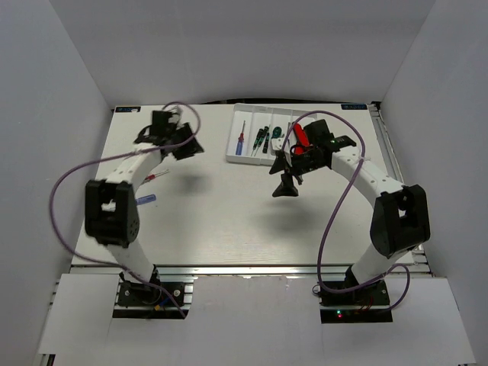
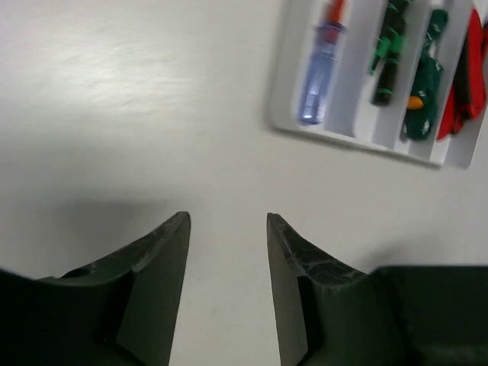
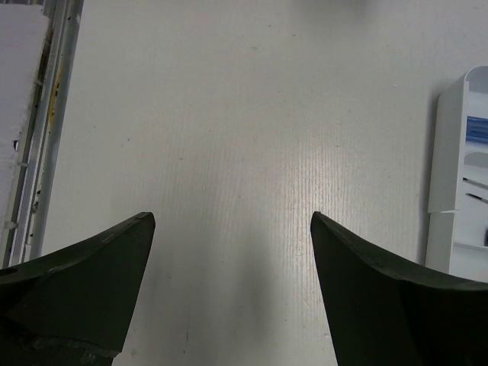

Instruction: Sort the tools into containers

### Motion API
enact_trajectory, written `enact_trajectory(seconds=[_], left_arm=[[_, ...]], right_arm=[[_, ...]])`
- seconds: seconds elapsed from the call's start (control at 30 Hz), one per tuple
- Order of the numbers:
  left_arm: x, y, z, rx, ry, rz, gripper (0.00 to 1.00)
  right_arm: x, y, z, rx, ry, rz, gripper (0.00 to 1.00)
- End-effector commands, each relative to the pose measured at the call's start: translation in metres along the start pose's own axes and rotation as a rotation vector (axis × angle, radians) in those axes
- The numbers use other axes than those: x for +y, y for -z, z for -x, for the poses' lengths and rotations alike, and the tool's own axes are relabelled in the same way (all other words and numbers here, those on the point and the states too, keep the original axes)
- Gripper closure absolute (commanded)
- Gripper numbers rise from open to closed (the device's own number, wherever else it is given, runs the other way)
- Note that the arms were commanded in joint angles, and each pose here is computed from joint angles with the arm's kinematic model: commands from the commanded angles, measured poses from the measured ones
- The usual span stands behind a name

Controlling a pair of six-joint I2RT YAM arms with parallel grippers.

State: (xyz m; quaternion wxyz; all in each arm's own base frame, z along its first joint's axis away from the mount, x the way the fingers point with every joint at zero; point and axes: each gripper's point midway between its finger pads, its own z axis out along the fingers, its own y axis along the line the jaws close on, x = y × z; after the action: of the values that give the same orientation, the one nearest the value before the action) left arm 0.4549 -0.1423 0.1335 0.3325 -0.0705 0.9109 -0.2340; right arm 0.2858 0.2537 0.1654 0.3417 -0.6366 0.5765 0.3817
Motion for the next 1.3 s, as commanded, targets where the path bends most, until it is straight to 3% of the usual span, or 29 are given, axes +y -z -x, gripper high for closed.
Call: enact_trajectory(seconds=[0.0, 0.07, 0.13, 0.27, 0.4, 0.7, 1.1, 1.2, 1.27], left_arm=[[0.052, 0.063, 0.002, -0.119, 0.234, 0.124, 0.44], [0.078, 0.086, -0.021, -0.133, 0.339, 0.202, 0.38], [0.111, 0.104, -0.035, -0.145, 0.531, 0.279, 0.34], [0.149, 0.124, -0.072, -0.123, 0.834, 0.417, 0.33], [0.179, 0.130, -0.096, -0.085, 0.995, 0.563, 0.33], [0.218, 0.124, -0.082, -0.094, 1.183, 0.723, 0.36], [0.243, 0.095, -0.095, 0.017, 1.233, 0.824, 0.44], [0.247, 0.092, -0.100, 0.036, 1.233, 0.838, 0.53], [0.246, 0.090, -0.100, 0.045, 1.226, 0.832, 0.65]], right_arm=[[-0.008, -0.002, 0.010, -0.027, 0.033, 0.009, 0.10], [-0.010, -0.005, 0.011, -0.025, 0.036, 0.012, 0.11], [-0.012, -0.007, 0.012, -0.026, 0.039, 0.014, 0.11], [-0.018, -0.014, 0.011, -0.011, 0.030, 0.001, 0.11], [-0.020, -0.019, 0.009, 0.008, 0.021, -0.008, 0.11], [-0.019, -0.019, 0.005, 0.029, 0.017, -0.022, 0.11], [-0.024, -0.018, 0.005, 0.043, 0.011, -0.035, 0.11], [-0.025, -0.018, 0.007, 0.041, 0.011, -0.034, 0.11], [-0.027, -0.018, 0.008, 0.040, 0.012, -0.036, 0.11]])
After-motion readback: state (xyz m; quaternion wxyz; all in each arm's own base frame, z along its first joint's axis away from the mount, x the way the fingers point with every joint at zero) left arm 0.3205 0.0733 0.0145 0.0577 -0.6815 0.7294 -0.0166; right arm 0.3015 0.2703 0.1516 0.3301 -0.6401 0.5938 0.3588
